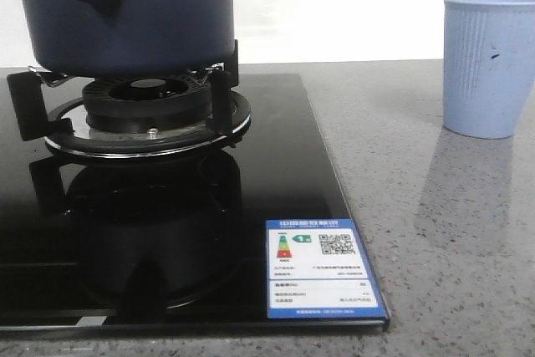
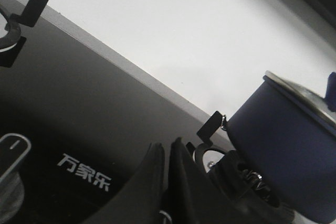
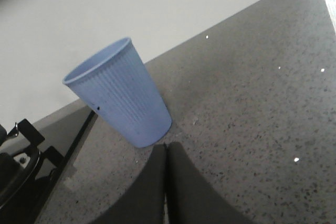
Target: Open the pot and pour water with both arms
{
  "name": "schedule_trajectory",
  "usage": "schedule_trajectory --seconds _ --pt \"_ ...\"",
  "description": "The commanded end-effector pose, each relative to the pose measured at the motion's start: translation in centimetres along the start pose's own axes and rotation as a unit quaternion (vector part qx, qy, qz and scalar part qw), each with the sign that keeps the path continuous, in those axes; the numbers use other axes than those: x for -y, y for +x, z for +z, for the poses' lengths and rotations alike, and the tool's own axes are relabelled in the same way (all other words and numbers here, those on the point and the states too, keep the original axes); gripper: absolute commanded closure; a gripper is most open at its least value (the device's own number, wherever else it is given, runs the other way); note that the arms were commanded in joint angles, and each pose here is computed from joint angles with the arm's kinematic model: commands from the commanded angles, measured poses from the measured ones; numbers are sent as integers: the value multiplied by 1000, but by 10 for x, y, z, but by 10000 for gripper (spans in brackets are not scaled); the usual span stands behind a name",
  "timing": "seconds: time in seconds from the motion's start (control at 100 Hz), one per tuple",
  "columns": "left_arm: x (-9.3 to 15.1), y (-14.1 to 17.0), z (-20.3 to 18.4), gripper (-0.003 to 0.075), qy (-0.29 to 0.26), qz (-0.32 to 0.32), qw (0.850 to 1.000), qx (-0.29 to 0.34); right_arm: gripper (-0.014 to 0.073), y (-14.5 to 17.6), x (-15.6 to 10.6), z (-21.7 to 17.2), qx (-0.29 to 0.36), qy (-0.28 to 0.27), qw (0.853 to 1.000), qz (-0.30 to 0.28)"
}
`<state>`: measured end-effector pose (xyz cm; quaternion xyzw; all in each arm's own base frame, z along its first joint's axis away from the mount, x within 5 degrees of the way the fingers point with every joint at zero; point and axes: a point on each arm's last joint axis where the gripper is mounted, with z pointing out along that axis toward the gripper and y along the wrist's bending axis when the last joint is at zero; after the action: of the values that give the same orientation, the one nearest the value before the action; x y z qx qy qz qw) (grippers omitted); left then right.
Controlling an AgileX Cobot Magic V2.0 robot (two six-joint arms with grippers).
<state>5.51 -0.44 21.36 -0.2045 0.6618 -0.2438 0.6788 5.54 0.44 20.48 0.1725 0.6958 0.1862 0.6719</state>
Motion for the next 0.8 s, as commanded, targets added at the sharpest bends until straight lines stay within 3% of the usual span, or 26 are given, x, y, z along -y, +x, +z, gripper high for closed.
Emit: schedule_trajectory --seconds 0.0,0.13,0.31,0.4,0.55,0.66,0.79 --pt "18 -28 -7 736 32 -4 997 70 645 -25 -14 -5 42 -16 999 -28" --pt "43 -55 -12 736 48 72 994 68 645 -49 -31 -4 18 -26 997 -72" --pt "81 -88 -3 736 62 194 979 -16 645 -75 -54 11 -75 -36 987 -140" --pt "94 -100 6 736 69 215 973 -56 645 -89 -65 18 -99 -54 981 -158" --pt "114 -117 15 736 111 223 966 -72 645 -103 -81 23 -115 -93 973 -177" --pt "124 -121 18 736 151 258 951 -81 645 -105 -86 23 -122 -117 963 -208" --pt "129 -118 24 735 181 255 944 -104 634 -108 -89 22 -126 -122 962 -209"
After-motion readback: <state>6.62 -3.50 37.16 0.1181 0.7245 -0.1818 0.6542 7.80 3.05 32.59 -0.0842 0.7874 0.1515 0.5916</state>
